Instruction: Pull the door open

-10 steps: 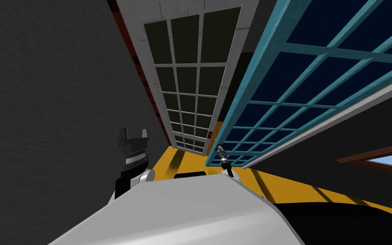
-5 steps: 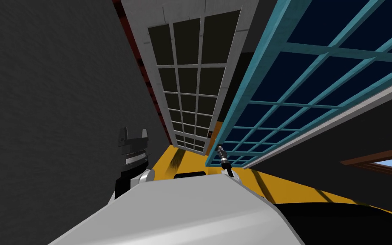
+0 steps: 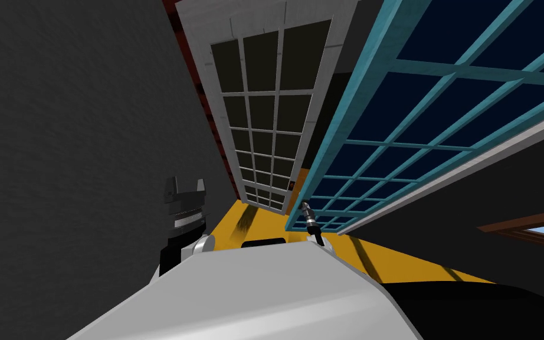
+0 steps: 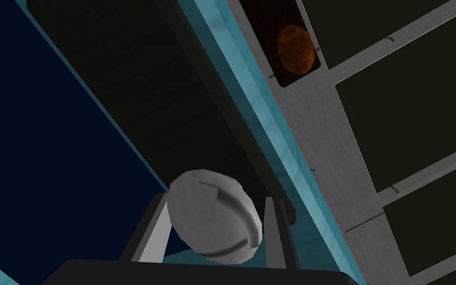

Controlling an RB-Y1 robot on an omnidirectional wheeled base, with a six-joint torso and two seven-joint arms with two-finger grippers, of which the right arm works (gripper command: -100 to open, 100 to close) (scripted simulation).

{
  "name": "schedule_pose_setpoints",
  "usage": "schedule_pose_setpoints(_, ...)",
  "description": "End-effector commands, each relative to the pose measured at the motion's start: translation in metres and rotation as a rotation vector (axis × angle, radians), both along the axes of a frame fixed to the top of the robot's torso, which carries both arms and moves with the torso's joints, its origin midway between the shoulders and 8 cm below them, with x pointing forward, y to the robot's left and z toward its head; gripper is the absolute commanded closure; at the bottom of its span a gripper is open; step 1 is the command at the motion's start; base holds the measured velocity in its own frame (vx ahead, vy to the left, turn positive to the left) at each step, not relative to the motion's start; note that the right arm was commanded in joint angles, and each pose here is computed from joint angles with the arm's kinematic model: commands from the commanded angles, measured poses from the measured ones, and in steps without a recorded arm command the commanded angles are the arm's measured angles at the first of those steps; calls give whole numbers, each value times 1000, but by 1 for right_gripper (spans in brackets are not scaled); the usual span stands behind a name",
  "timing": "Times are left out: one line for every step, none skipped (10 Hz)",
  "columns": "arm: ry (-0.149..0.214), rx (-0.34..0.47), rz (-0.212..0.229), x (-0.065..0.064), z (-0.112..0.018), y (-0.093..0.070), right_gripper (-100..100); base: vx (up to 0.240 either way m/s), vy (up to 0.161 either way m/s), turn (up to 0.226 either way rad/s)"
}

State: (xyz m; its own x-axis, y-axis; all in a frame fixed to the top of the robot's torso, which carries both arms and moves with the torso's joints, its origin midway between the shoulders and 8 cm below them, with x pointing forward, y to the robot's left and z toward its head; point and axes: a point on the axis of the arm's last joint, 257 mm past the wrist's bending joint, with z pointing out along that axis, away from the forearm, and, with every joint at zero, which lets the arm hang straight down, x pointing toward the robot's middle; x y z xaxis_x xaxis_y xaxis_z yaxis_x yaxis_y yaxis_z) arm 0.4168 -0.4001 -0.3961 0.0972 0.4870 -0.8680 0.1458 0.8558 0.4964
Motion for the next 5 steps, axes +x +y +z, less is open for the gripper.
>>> schedule_pose_setpoints(-12,55,0,0,0,2,100,-31,-15,41)
schedule_pose_setpoints(-21,89,-2,0,1,2,100,-41,-21,53)
schedule_pose_setpoints(-22,94,-2,0,1,2,100,-29,-13,26)
schedule_pose_setpoints(-32,134,-4,0,1,2,100,-28,-11,36)
schedule_pose_setpoints(-40,169,-6,0,2,2,100,-38,-14,63)
